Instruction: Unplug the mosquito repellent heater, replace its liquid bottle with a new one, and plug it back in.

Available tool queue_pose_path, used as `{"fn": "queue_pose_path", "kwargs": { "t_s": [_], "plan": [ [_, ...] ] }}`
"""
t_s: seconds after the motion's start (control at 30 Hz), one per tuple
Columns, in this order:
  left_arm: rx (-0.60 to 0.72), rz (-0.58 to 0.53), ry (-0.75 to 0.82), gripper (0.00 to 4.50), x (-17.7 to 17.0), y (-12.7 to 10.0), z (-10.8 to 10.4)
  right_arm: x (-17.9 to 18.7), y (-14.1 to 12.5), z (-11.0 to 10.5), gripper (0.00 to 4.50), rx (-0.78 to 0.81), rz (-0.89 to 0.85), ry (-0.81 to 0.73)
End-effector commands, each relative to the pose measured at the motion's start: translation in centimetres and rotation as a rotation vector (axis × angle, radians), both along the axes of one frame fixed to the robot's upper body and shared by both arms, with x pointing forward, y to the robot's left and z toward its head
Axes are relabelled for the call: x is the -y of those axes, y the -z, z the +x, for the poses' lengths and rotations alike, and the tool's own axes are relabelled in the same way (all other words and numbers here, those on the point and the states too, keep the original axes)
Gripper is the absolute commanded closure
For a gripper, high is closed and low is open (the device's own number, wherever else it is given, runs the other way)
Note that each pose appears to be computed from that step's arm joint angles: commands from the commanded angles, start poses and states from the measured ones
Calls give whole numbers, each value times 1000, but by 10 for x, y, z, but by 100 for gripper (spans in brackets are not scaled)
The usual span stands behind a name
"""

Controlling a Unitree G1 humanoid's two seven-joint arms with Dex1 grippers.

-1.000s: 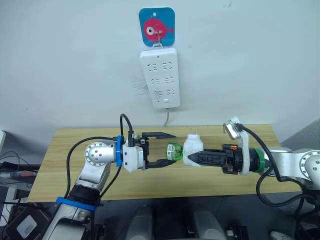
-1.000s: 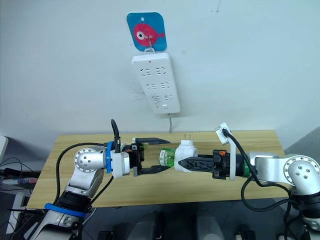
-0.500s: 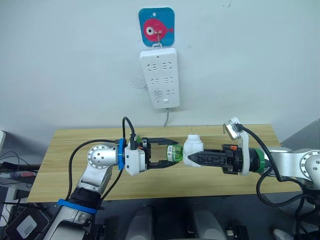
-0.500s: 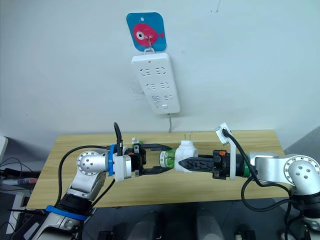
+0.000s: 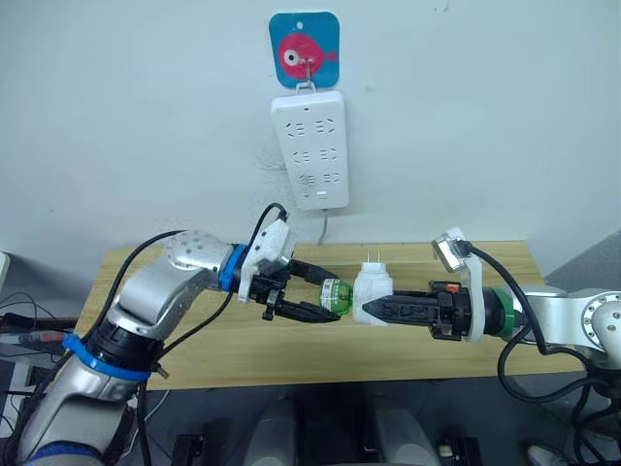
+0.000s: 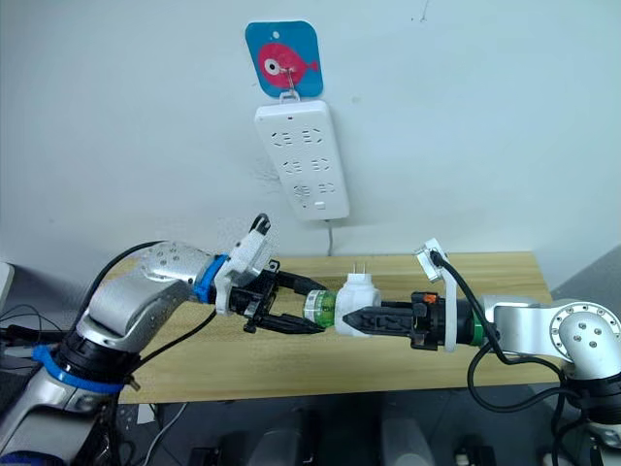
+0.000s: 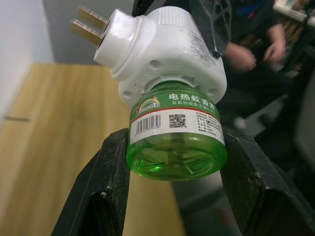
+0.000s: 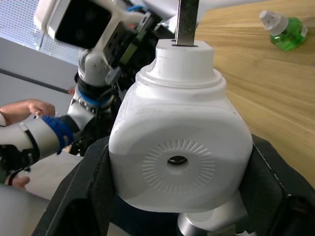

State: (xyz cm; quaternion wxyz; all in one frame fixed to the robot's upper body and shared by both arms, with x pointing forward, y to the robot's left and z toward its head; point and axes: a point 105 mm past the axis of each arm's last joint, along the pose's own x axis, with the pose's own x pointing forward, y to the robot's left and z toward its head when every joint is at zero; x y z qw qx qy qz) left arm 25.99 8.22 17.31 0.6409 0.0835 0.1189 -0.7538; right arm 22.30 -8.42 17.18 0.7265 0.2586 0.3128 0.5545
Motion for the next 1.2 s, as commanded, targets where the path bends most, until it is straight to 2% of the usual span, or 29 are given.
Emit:
{"fn": "queue_pose_path", "kwargs": {
  "t_s": [0.03, 0.4, 0.6, 0.7, 0.8, 0.87, 1.03, 1.1, 1.17, 1.2],
  "plan": [
    [-209, 26, -60, 226, -18, -10, 4, 4, -6, -2, 149, 27, -9, 1],
    [-532, 31, -112, 226, -35, -24, 1, 4, -6, -2, 149, 31, -8, 1],
    [-549, 42, -97, 226, -31, -24, -3, 3, -6, -2, 149, 33, -5, -2],
    [-469, 55, -103, 226, -27, -17, -4, 3, -6, -2, 149, 33, -4, 0],
    [-360, 21, -111, 226, -19, -14, -1, 3, -6, -2, 149, 33, -4, 3],
    [-314, 26, -111, 155, -16, -9, -1, 3, -6, -1, 149, 32, -3, 4],
    [-172, 18, -80, 19, -15, -5, -7, 3, -6, -2, 149, 29, -3, 4],
    [-129, 19, -77, 18, -19, -3, -9, 3, -6, -2, 149, 29, -2, 4],
    [-32, 43, -88, 18, -24, 5, -8, 3, -6, -2, 149, 29, -1, 5],
    [72, 64, -79, 18, -26, 13, -7, 3, -6, -2, 149, 29, -1, 5]
  ]
}}
